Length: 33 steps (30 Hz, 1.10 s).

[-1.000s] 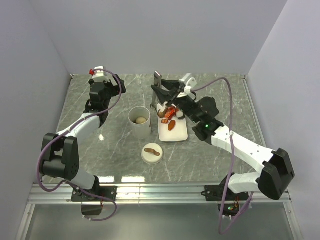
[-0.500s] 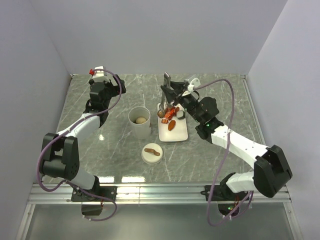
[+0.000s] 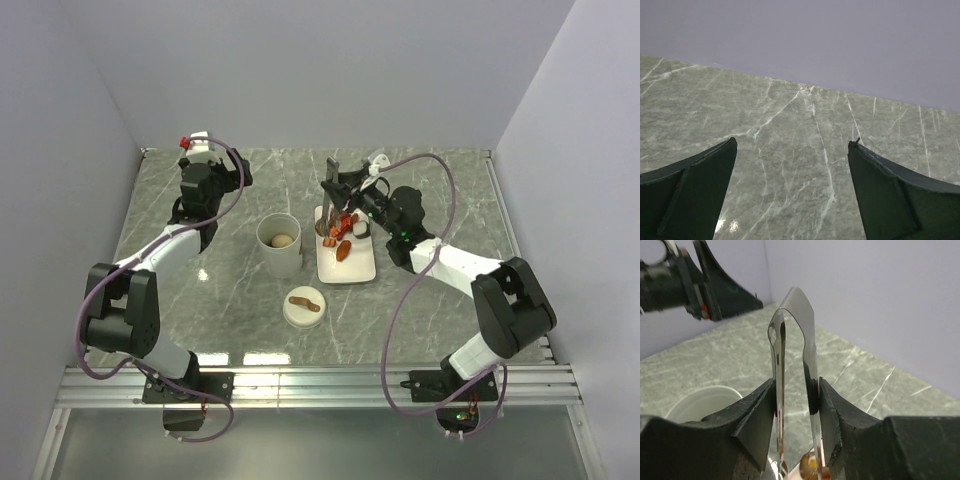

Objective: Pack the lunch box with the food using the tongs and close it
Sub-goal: Pick up the food using the clamp

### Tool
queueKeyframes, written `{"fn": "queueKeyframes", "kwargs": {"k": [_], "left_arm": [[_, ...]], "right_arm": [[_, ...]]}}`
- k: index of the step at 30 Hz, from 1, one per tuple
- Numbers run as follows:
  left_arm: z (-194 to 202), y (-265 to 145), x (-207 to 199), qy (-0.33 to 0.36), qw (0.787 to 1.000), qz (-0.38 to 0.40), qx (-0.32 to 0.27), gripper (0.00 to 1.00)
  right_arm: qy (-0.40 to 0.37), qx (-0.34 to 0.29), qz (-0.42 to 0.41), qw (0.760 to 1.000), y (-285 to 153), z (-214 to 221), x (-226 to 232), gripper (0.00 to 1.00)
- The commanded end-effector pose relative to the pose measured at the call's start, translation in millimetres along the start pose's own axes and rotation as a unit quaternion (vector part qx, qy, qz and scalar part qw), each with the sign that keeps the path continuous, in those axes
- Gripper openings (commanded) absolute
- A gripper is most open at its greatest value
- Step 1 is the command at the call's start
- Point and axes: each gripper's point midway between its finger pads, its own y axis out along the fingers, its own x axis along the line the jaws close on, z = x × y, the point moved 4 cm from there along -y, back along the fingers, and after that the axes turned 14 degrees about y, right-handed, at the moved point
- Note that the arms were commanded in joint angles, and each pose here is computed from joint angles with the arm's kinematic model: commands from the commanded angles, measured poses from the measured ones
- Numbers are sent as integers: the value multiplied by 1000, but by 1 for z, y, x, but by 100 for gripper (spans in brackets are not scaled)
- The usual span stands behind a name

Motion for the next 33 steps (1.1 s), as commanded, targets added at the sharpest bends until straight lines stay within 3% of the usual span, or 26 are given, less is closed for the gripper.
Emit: {"fn": "queueKeyframes", "kwargs": {"k": [1,27,33], "left_arm": [[-16,5,-4,3,1000,5,-20,99],[-15,7,-5,2,1000,6,-18,99],[-15,7,-5,2,1000,9,-17,100]], "right_arm": [[-1,-28,-25,999,4,-12,0,45],[28,36,-15,999,0,38,-19,43],[30,53,-5,998,-3,48,-23,30]]}}
